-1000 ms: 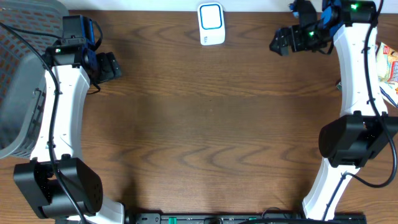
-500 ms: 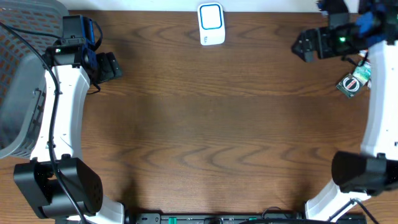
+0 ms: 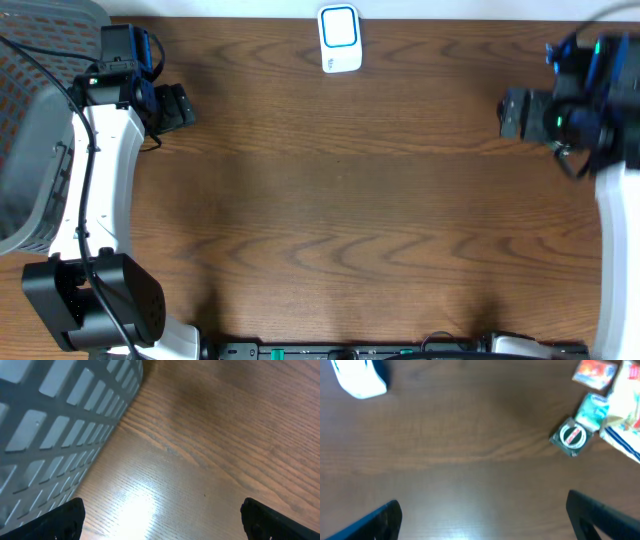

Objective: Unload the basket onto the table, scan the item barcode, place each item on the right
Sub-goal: 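Release the orange snack box at the right edge and lift the right gripper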

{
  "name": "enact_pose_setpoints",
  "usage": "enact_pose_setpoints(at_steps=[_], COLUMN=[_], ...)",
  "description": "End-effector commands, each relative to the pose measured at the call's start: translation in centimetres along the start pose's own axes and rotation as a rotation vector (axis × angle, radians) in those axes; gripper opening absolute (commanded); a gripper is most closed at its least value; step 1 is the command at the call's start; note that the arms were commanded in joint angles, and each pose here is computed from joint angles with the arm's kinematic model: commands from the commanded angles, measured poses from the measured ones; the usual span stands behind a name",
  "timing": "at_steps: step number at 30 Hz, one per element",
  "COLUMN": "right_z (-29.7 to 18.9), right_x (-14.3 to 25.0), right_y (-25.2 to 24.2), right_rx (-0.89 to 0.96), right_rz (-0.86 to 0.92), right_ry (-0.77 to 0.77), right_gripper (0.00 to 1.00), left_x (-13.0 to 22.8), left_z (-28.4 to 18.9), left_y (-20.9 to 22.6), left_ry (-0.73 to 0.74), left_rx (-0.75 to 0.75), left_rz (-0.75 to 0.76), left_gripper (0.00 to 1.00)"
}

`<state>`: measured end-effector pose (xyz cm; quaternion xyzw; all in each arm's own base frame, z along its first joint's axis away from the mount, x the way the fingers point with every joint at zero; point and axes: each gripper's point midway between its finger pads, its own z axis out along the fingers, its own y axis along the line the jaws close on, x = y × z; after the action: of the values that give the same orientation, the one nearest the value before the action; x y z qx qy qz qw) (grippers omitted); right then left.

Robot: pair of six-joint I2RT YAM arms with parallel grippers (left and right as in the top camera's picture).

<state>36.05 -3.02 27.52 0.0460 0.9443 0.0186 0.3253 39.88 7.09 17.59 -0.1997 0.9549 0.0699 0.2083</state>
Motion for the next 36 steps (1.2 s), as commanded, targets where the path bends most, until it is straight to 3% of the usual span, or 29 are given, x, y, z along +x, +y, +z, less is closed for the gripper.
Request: enact_pose_setpoints(at_steps=[1,9,20,28,36], right_z=[-0.5,1.6,3.7,2.9,2.8], right_x=[3.1,8.8,14.2,17.6,18.0], right_y=[-0.9,-1.1,-0.6,-1.9,-2.3], right_rx=[0.049,0.048,0.046,0.148,0.176], right_rz=[0.169,0.402,0.419,0.409,0.404], right_ry=[-0.040,-0.026,0.146,0.273,0.282], right_gripper=[0.99,0.99,0.99,0.99,0.99], left_x=[0.3,0.3,0.3,0.3,0.3], left_z=[0.5,0.5,0.5,0.5,0.5], left_y=[0.1,0.1,0.1,0.1,0.1], left_ry=[0.017,0.017,0.017,0.017,0.017], left_rx=[-0.004,-0.004,-0.004,-0.004,-0.004], left_rz=[0.010,0.010,0.010,0.010,0.010], left_gripper=[0.98,0.98,0.97,0.98,0.98])
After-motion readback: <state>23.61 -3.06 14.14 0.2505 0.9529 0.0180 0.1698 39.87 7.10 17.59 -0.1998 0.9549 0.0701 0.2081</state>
